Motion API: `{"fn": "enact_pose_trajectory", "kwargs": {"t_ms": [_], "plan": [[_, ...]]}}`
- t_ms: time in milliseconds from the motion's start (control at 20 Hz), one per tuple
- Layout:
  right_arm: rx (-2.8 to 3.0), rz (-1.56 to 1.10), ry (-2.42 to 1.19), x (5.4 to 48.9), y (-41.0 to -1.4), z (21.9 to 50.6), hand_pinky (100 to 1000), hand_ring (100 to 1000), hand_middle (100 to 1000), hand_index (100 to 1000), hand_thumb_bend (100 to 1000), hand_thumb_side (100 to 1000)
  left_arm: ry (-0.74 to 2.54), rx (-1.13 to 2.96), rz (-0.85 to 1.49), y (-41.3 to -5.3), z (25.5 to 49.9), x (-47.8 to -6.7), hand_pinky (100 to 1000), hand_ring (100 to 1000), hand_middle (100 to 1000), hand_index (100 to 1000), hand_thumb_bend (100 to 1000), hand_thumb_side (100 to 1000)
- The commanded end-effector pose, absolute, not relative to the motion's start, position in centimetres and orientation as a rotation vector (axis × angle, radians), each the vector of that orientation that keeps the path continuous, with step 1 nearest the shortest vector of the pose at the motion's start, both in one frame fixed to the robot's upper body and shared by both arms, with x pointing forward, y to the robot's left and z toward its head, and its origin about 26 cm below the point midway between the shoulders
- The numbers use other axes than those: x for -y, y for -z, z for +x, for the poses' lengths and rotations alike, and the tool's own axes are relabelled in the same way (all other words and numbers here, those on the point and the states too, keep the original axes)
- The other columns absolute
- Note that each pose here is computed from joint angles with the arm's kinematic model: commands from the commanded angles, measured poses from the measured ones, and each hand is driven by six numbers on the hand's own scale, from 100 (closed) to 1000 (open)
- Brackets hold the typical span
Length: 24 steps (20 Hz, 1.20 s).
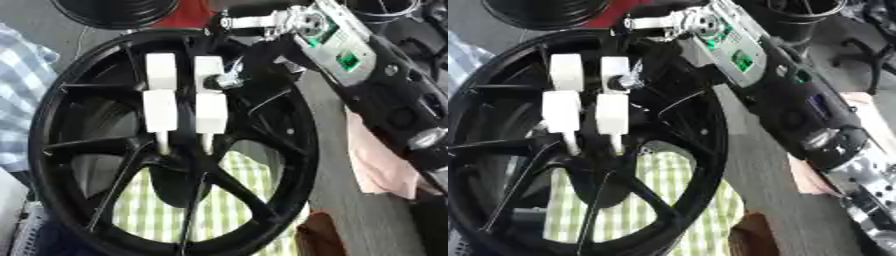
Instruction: Pull the pin out of the wheel hub.
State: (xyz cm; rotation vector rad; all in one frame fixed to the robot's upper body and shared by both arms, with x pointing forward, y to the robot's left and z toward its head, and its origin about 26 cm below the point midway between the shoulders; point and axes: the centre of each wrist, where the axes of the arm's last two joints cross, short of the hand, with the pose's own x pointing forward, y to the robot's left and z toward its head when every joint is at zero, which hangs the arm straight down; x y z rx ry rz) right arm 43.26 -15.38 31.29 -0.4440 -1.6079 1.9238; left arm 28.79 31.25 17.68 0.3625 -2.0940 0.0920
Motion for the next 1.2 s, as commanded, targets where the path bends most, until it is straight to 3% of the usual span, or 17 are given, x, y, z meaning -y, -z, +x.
{"fn": "enact_pose_trajectory", "kwargs": {"t_ms": [50,250,800,1050,1200], "plan": [[1.598,-0.503,-1.924,16.2,-32.2,43.3,880,829,776,832,387,496,-0.077,2.125,0.355,-18.6,28.7,-31.1,717,641,622,781,100,775],[1.59,-0.51,-1.923,16.3,-31.9,43.5,879,822,762,818,379,492,-0.077,2.127,0.353,-18.6,28.8,-31.1,716,641,623,781,100,777],[1.709,-0.391,-1.783,16.6,-32.3,42.2,880,760,615,721,251,436,-0.081,2.123,0.355,-18.5,28.8,-31.1,717,642,624,781,100,779],[1.702,-0.318,-1.795,16.1,-32.8,41.4,885,775,669,766,336,481,-0.077,2.119,0.355,-18.5,28.8,-31.2,717,643,625,782,100,778],[1.697,-0.307,-1.816,16.1,-33.0,41.2,885,775,671,768,338,476,-0.079,2.12,0.357,-18.5,28.8,-31.2,717,643,625,781,100,777]]}}
